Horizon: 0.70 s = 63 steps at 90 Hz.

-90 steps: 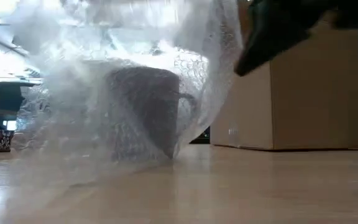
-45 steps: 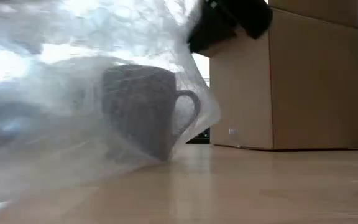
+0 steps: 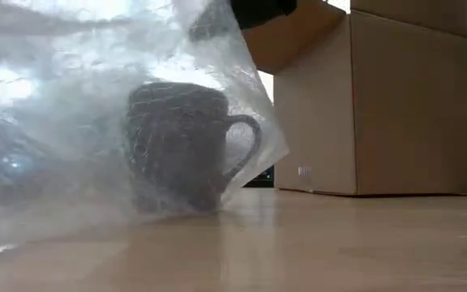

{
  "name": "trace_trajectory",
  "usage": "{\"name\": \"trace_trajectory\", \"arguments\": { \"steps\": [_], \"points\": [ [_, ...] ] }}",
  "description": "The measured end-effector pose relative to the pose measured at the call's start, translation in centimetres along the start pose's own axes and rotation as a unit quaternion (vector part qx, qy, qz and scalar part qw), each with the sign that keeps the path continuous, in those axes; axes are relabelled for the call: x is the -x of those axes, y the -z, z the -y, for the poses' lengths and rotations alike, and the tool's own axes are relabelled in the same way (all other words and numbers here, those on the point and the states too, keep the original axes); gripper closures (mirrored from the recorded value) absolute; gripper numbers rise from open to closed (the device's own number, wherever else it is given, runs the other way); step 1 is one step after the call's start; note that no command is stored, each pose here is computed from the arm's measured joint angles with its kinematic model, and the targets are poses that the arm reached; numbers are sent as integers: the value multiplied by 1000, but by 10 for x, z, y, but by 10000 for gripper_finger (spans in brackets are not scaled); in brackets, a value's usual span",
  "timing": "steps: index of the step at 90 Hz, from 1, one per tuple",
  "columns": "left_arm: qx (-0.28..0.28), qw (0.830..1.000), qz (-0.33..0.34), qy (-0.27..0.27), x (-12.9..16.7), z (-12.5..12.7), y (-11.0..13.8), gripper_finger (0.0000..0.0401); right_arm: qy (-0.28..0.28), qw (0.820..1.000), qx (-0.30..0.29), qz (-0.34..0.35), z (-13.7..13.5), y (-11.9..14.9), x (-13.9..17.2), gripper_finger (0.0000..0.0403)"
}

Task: Wrap mug
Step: Wrap the blue mug with bubble wrap

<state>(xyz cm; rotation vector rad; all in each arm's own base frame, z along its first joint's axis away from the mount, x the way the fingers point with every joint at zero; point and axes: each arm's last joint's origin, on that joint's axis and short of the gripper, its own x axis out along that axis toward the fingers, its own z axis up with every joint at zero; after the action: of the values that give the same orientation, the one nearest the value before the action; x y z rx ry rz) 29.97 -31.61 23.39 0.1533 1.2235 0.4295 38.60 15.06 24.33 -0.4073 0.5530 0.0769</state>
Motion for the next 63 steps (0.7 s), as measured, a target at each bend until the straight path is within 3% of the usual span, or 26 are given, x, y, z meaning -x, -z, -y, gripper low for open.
{"name": "trace_trajectory", "arguments": {
  "steps": [27,63],
  "points": [
    [-53,998,26,-34,-11,-12,-19,401,-67,998,-11,-10,7,11,-17,403],
    [-92,992,57,-69,-16,-20,-29,401,-106,994,-15,-19,9,23,-35,403]
  ]
}}
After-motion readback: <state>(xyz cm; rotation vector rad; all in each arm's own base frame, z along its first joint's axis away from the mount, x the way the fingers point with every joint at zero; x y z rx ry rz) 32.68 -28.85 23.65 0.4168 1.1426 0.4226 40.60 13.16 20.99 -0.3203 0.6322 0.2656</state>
